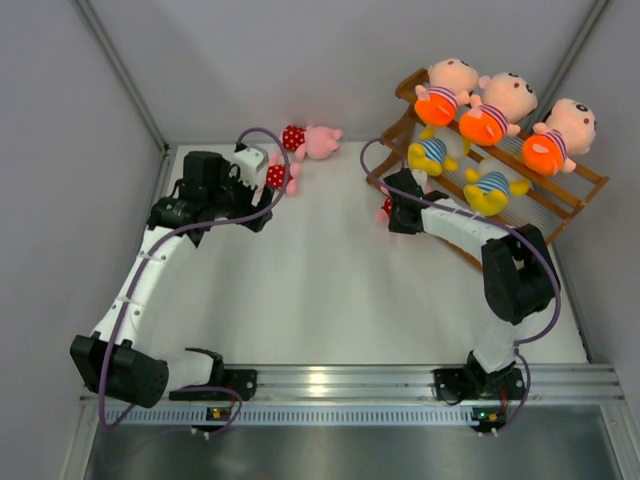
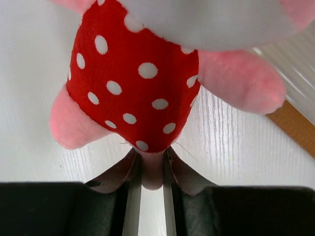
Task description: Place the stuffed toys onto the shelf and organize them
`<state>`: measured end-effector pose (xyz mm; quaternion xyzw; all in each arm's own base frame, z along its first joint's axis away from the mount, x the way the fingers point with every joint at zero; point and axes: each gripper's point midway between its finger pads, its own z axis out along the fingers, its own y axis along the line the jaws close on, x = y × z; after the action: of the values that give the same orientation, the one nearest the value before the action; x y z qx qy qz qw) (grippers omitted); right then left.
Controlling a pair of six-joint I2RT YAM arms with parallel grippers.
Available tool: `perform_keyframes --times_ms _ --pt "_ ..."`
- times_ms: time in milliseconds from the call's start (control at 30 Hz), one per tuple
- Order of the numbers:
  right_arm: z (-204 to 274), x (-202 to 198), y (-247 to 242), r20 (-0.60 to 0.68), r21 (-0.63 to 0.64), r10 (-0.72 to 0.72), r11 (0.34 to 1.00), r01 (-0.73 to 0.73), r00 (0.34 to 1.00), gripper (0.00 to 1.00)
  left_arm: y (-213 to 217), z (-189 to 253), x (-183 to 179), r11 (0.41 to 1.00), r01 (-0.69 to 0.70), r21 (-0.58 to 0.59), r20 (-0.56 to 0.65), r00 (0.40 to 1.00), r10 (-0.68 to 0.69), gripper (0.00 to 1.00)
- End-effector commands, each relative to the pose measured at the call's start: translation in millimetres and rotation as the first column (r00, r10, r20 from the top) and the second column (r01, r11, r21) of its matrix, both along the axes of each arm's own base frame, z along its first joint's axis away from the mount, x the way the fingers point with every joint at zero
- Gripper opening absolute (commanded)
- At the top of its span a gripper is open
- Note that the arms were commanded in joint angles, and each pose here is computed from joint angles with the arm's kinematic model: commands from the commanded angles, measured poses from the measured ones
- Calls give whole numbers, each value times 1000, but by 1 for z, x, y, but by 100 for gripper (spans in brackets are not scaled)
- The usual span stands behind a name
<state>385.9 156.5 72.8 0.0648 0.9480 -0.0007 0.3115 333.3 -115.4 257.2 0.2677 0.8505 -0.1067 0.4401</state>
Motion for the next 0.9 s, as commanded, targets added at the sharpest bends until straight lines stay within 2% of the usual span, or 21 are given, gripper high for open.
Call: perform_keyframes --times_ms 0,267,300,400,567,733,867 --pt "22 23 -12 130 39 -104 994 100 986 21 1 15 -2 1000 13 2 49 999 -13 85" --pt "6 29 -22 95 37 -123 992 120 988 20 -3 19 -2 999 27 -18 52 998 -26 85" --pt "7 30 -22 96 41 -121 992 118 988 21 -2 21 -3 999 28 -18 57 998 -27 85" --pt "10 29 -21 93 45 -116 993 112 989 35 -2 21 -3 1000 25 -14 58 998 -24 85" --pt "24 24 -23 129 22 -81 997 79 988 44 -2 19 -3 999 29 -15 56 998 -28 85" --pt "51 14 -17 183 -169 127 981 -97 975 50 -3 19 -4 999 31 -18 55 998 -30 85" --pt "65 7 -17 147 -372 290 902 -219 946 58 -4 19 -3 999 35 -20 53 998 -34 85"
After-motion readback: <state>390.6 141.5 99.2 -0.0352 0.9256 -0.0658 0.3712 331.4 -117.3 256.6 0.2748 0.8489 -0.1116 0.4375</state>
